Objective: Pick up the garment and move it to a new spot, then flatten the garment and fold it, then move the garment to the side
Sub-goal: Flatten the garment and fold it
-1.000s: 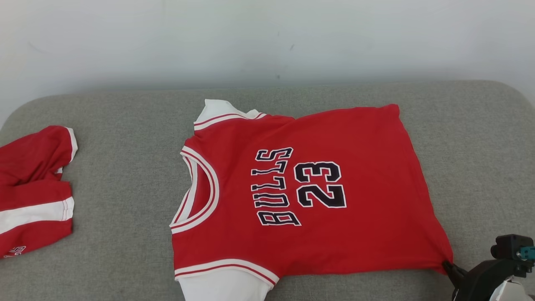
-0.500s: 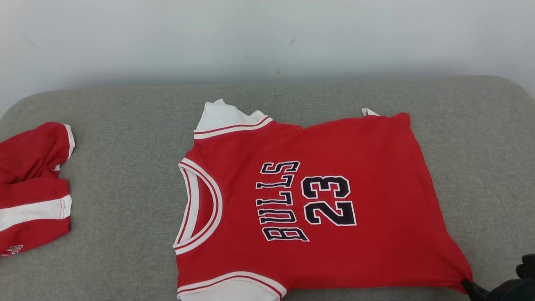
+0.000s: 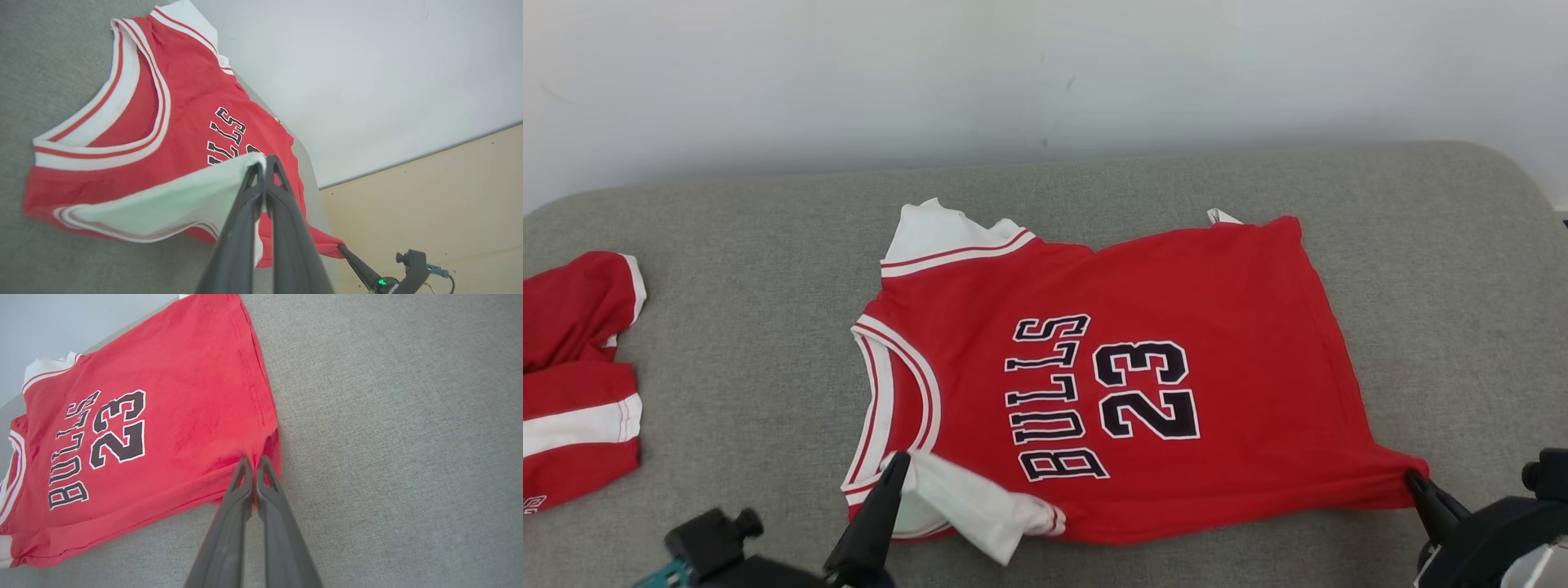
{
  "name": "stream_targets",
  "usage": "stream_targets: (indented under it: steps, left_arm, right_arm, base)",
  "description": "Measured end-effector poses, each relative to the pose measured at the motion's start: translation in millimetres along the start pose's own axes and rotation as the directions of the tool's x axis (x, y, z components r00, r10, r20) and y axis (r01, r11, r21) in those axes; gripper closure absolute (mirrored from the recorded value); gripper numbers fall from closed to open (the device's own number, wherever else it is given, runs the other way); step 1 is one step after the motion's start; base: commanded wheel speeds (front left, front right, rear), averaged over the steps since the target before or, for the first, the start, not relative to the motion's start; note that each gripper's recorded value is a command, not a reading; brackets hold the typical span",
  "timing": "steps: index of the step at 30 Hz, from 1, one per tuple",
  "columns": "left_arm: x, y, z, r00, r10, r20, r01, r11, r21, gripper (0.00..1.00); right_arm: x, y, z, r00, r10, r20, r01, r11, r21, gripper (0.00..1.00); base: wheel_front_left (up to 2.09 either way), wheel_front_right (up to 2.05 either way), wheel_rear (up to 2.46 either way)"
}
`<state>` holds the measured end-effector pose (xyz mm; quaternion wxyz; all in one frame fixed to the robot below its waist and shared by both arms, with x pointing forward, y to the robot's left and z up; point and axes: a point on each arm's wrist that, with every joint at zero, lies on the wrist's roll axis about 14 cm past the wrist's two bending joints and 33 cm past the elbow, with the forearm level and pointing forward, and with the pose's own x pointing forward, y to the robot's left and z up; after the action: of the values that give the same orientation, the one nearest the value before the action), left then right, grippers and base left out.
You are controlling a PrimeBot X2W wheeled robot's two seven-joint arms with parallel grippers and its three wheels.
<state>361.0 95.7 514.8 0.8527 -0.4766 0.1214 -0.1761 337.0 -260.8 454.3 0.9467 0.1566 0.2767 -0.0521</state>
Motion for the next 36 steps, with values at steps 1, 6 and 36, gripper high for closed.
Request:
stream_targets:
  steps: [1, 6, 36]
  left_arm:
    - [6.4, 1.3, 2.5, 1.000, 0.004, 0.022, -0.004, 1.000, 0.015, 1.00]
    - [37.8, -1.9, 11.8, 0.995, -0.016, 0.099, 0.003, 0.992, 0.130, 1.00]
    - [124.6, 38.5, 32.1, 0.978, 0.060, 0.198, -0.146, 0.877, 0.457, 0.52]
  right_arm:
    - [2.1, 1.0, 2.7, 1.000, 0.000, 0.016, 0.000, 1.000, 0.002, 1.00]
    - [16.6, 8.3, 9.2, 0.999, 0.006, 0.048, -0.006, 1.000, 0.000, 1.00]
    - [95.0, 5.2, 40.5, 0.981, -0.049, 0.187, 0.065, 0.995, -0.078, 0.00]
  base:
    - [0.00, 0.00, 0.00]
    - [0.00, 0.00, 0.00]
    - [0.00, 0.00, 0.00]
